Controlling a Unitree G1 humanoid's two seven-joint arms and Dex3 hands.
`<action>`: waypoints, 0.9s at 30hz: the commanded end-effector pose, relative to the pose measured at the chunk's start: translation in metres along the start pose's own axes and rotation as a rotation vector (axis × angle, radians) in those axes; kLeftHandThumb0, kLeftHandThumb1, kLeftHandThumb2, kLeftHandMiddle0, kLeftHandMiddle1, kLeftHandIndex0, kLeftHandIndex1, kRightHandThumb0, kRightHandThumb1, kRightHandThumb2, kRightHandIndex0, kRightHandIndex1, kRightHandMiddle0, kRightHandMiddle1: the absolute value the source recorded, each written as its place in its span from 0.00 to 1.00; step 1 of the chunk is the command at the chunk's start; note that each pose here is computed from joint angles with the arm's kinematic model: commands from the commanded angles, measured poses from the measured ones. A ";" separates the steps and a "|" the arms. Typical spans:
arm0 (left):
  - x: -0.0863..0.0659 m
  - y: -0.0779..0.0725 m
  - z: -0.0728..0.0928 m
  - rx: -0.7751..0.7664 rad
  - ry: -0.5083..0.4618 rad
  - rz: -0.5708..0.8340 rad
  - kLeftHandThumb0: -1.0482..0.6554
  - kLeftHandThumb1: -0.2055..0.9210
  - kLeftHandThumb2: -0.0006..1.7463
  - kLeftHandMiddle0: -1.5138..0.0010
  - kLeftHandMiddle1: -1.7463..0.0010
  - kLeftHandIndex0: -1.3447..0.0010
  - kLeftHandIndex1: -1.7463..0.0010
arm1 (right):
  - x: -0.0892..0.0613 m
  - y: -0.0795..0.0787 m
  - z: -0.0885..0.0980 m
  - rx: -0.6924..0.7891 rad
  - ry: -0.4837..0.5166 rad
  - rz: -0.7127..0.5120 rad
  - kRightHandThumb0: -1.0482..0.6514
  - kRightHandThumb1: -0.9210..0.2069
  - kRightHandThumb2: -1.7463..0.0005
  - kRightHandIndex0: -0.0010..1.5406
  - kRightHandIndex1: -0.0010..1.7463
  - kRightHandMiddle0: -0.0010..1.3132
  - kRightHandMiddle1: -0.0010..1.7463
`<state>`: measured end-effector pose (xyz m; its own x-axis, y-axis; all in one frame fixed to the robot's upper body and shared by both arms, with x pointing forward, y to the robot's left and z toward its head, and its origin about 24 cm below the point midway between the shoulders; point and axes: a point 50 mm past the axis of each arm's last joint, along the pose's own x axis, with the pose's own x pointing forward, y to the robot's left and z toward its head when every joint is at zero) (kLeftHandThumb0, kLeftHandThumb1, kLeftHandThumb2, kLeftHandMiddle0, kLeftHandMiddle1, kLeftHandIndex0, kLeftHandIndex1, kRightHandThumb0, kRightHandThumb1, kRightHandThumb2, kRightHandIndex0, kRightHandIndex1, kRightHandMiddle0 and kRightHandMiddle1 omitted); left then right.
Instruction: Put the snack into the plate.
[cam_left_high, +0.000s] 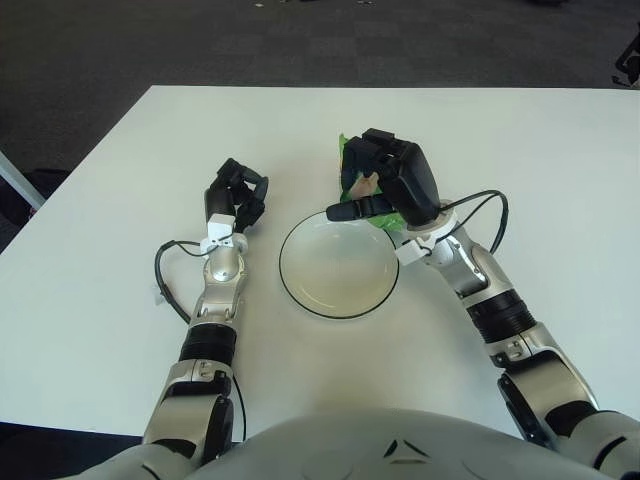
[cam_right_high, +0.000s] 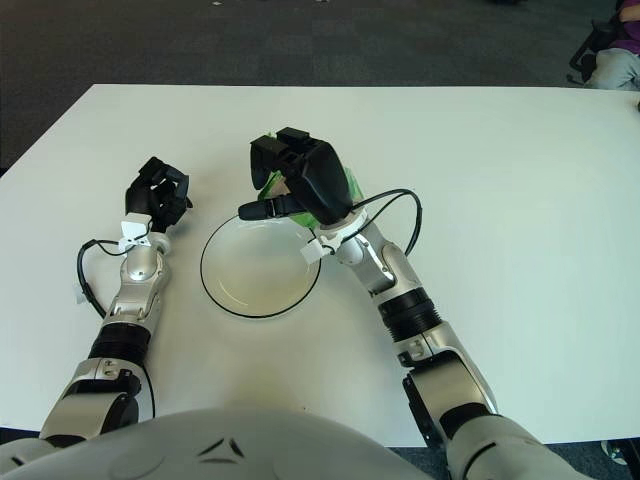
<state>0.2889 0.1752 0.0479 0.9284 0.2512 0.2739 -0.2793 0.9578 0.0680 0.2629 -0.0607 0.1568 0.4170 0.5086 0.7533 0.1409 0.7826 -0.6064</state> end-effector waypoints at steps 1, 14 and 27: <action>-0.007 -0.002 -0.010 0.011 0.051 0.001 0.48 1.00 0.16 0.36 0.00 0.44 0.00 | 0.003 -0.006 0.006 -0.031 0.000 0.015 0.69 0.01 0.91 0.54 1.00 0.51 1.00; -0.007 -0.004 -0.010 -0.014 0.061 -0.021 0.49 1.00 0.16 0.36 0.00 0.46 0.00 | 0.000 -0.008 0.007 -0.083 0.001 0.059 0.68 0.02 0.89 0.54 1.00 0.49 1.00; -0.008 -0.004 -0.010 0.002 0.050 -0.035 0.50 1.00 0.16 0.37 0.00 0.47 0.00 | -0.009 -0.015 -0.001 0.049 0.090 0.089 0.62 0.09 0.77 0.35 0.88 0.37 0.76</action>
<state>0.2900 0.1721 0.0468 0.9375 0.2321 0.2593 -0.2545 0.9655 0.0557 0.2559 -0.0712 0.1569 0.4934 0.5511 0.6729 0.0738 0.7443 -0.6638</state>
